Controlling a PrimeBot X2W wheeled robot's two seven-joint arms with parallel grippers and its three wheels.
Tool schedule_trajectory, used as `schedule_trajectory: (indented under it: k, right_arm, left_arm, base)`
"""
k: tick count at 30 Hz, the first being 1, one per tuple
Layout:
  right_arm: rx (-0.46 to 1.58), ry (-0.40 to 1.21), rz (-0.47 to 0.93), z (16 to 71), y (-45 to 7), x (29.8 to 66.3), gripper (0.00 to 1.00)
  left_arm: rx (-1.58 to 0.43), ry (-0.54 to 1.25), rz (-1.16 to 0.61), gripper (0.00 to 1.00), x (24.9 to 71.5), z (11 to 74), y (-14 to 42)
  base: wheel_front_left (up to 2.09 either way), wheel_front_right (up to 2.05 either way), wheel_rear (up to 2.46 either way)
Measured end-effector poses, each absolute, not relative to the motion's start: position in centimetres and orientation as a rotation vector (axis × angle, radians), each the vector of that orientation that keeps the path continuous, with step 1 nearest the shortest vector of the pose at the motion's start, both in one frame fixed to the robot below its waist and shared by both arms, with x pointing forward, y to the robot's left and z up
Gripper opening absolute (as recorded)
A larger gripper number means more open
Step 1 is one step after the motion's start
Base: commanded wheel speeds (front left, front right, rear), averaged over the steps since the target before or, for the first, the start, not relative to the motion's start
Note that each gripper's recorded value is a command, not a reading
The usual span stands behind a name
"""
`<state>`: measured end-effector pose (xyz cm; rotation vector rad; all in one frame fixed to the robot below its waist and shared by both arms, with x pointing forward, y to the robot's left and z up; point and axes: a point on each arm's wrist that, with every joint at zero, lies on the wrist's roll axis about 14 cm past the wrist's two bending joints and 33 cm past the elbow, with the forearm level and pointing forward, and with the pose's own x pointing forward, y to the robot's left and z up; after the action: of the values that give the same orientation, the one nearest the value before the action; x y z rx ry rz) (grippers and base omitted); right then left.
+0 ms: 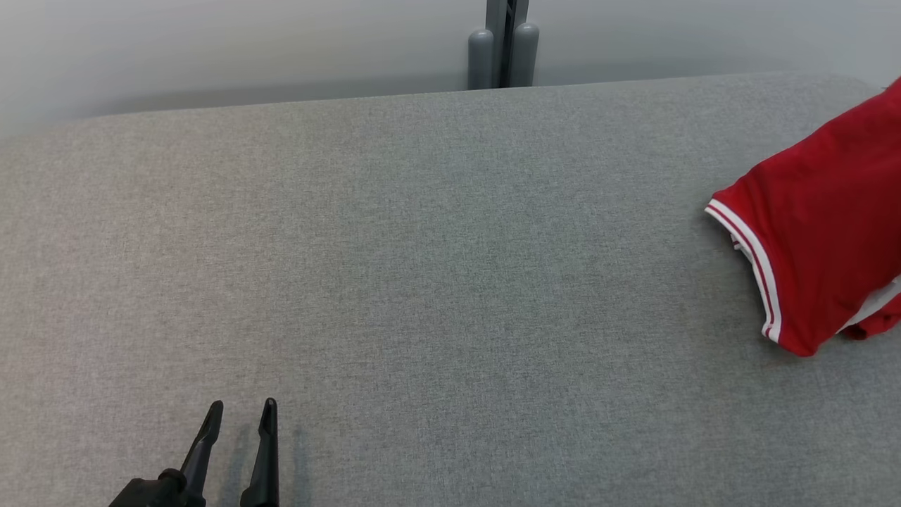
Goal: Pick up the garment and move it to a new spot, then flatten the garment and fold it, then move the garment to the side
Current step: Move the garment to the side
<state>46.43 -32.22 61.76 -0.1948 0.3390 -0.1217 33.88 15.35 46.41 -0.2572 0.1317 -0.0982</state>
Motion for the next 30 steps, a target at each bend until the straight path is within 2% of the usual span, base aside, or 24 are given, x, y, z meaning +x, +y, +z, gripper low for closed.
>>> schedule_trajectory:
  k: [1,3,7,14,18,27,30]
  right_arm:
    - [-0.230,0.346,-0.135,61.8,-32.7,46.2,1.00]
    - [-0.278,0.366,-0.155,61.7,-33.3,45.8,1.00]
    - [-0.326,0.300,-0.165,64.0,-33.4,45.6,1.00]
    - [-0.354,0.093,-0.151,68.7,-32.4,44.4,1.00]
    - [-0.322,-0.033,-0.095,68.8,-30.1,42.6,1.00]
    - [-0.178,-0.188,-0.049,61.7,-25.9,36.5,1.00]
    - [-0.135,-0.167,-0.046,57.4,-24.4,34.5,1.00]
  left_arm:
    - [-0.257,0.133,-0.097,1.00,33.9,46.4,15.4]
    - [-0.257,0.136,-0.096,1.00,33.9,46.3,15.4]
    - [-0.255,0.142,-0.096,1.00,34.0,46.1,15.5]
    - [-0.252,0.123,-0.111,1.00,33.9,46.7,15.1]
    - [-0.252,0.094,-0.102,1.00,33.3,47.6,15.5]
    - [-0.229,0.019,0.000,1.00,31.6,49.6,18.9]
    - [-0.223,0.006,0.035,1.00,31.2,49.9,20.1]
  base:
    - [0.00,0.00,0.00]
    - [0.00,0.00,0.00]
    - [0.00,0.00,0.00]
    - [0.00,0.00,0.00]
    - [0.00,0.00,0.00]
    - [0.00,0.00,0.00]
    - [0.00,0.00,0.00]
